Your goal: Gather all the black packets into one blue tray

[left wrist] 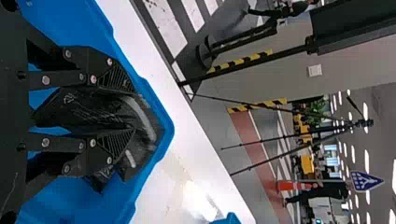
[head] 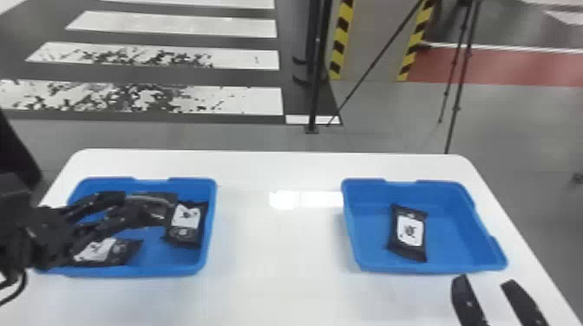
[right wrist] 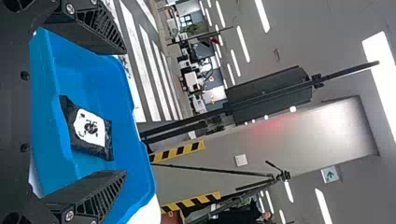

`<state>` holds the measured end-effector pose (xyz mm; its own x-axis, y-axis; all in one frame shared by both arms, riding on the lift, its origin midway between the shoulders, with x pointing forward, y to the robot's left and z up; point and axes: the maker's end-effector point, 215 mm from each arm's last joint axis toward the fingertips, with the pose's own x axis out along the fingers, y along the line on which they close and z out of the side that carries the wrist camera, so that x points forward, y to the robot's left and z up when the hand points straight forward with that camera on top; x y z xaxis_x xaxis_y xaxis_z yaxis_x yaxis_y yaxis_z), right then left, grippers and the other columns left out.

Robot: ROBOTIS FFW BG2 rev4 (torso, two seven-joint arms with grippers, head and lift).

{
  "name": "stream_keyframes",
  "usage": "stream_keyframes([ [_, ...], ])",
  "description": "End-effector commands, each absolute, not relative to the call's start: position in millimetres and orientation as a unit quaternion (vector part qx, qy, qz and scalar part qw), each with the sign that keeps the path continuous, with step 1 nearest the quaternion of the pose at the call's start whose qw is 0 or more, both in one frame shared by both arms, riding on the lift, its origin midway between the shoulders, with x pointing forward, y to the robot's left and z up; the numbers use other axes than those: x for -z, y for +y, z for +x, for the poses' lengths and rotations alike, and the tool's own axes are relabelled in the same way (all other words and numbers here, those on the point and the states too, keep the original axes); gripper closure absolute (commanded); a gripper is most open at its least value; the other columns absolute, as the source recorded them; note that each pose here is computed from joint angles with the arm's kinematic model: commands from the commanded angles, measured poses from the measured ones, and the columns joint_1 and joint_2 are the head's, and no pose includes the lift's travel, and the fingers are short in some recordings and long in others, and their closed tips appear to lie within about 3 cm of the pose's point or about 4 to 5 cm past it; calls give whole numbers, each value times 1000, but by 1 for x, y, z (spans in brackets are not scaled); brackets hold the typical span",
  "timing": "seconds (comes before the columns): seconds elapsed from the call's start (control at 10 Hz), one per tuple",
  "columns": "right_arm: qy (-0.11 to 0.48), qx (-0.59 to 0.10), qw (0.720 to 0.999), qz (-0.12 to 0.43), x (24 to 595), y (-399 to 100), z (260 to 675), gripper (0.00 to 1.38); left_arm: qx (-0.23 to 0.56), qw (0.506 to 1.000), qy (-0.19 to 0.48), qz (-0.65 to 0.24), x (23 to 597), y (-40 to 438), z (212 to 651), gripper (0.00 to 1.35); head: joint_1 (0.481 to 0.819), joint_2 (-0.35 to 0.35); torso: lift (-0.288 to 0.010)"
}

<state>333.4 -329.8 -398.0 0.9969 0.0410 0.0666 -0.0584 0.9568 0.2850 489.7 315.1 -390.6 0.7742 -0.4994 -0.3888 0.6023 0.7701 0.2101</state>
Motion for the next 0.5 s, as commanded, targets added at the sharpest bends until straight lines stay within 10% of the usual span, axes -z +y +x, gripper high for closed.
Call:
stream_keyframes([
  [0.0,-40,-26,986,158,392,-326,339,105,273,933,152,179,381,340,491,99,695,-33,-110],
  [0.4,-21,-82,989,119,361,-291,368,105,305,940,81,130,364,311,454,154,695,29,-110],
])
